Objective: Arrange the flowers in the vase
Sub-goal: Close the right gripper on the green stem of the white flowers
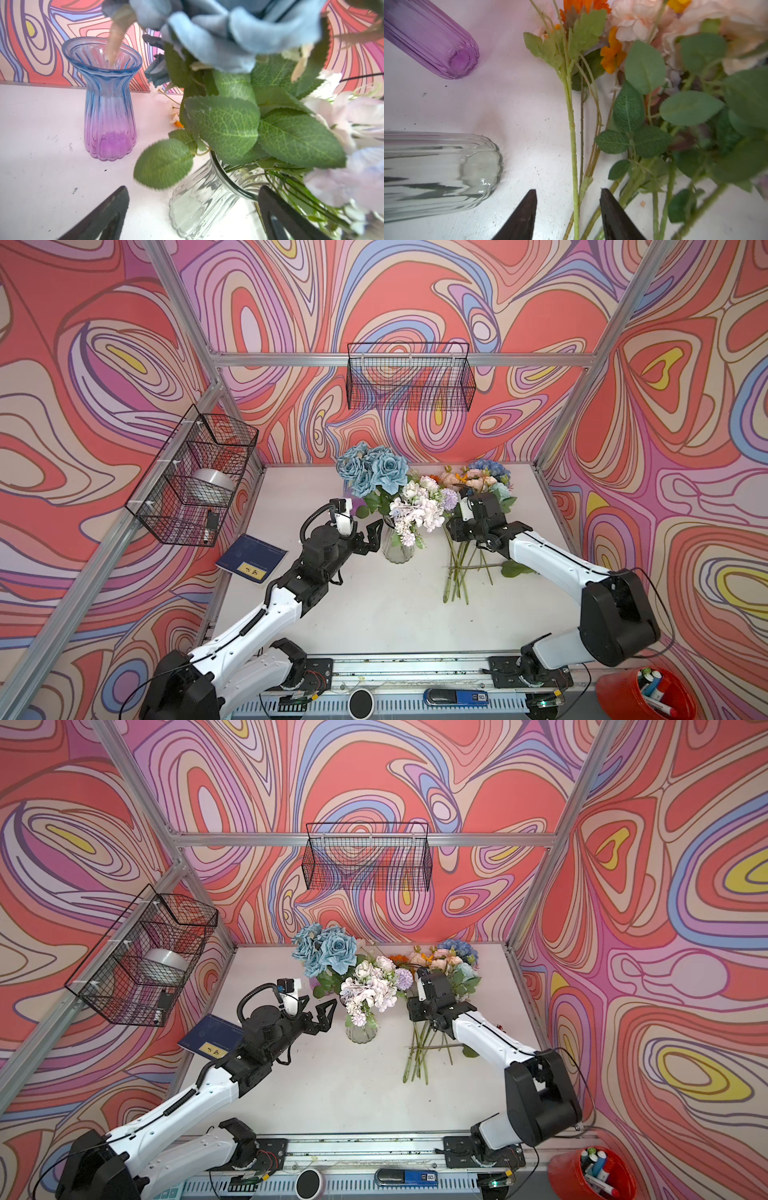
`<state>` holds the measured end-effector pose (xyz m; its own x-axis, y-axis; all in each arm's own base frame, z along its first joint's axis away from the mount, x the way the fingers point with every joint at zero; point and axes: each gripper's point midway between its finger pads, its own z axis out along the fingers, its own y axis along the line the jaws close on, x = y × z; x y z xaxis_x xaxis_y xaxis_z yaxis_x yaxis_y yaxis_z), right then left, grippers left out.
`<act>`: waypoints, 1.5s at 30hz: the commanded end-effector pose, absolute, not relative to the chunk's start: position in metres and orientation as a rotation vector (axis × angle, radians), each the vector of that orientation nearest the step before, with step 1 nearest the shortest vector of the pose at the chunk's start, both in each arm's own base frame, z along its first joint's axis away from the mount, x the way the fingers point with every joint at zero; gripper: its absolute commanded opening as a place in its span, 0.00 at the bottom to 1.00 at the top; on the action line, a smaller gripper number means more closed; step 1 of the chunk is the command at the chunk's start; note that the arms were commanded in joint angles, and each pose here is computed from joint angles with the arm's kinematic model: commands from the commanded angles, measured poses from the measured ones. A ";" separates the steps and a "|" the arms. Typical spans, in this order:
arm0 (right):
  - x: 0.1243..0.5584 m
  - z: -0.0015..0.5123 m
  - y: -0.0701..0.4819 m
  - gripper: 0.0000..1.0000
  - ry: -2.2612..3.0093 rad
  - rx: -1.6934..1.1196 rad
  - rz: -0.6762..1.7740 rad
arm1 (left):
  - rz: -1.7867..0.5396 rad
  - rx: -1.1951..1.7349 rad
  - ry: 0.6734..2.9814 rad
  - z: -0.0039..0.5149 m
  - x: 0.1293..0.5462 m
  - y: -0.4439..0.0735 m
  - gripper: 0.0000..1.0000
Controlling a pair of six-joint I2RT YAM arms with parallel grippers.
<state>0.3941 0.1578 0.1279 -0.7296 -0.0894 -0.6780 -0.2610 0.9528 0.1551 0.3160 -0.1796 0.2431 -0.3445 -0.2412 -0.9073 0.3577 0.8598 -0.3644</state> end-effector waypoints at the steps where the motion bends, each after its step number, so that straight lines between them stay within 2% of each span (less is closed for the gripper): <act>1: 0.415 0.123 0.174 0.49 2.377 -0.350 0.337 | -0.573 0.056 1.870 0.224 0.312 -0.169 1.00; 8: 0.442 0.079 0.176 0.43 2.490 -0.379 0.245 | -0.619 0.029 1.883 0.204 0.308 -0.171 1.00; 16: 0.451 0.061 0.169 0.33 2.526 -0.370 0.160 | -0.636 0.068 1.877 0.205 0.306 -0.176 1.00; 20: 0.450 0.055 0.168 0.32 2.539 -0.376 0.147 | -0.643 0.063 1.873 0.205 0.304 -0.175 1.00; 23: 0.448 0.054 0.171 0.11 2.536 -0.379 0.181 | -0.649 0.067 1.872 0.204 0.303 -0.175 1.00; 25: 0.448 0.058 0.175 0.00 2.523 -0.379 0.210 | -0.657 0.086 1.864 0.205 0.301 -0.177 1.00; 31: 0.448 0.098 0.183 0.00 2.434 -0.338 0.302 | -0.643 0.240 1.856 0.196 0.287 -0.192 1.00; 37: 0.436 0.161 0.178 0.00 2.306 -0.244 0.371 | -0.556 0.320 1.780 0.194 0.279 -0.215 1.00; 45: 0.412 0.239 0.150 0.00 2.112 -0.139 0.327 | -0.649 0.385 1.743 0.213 0.285 -0.247 1.00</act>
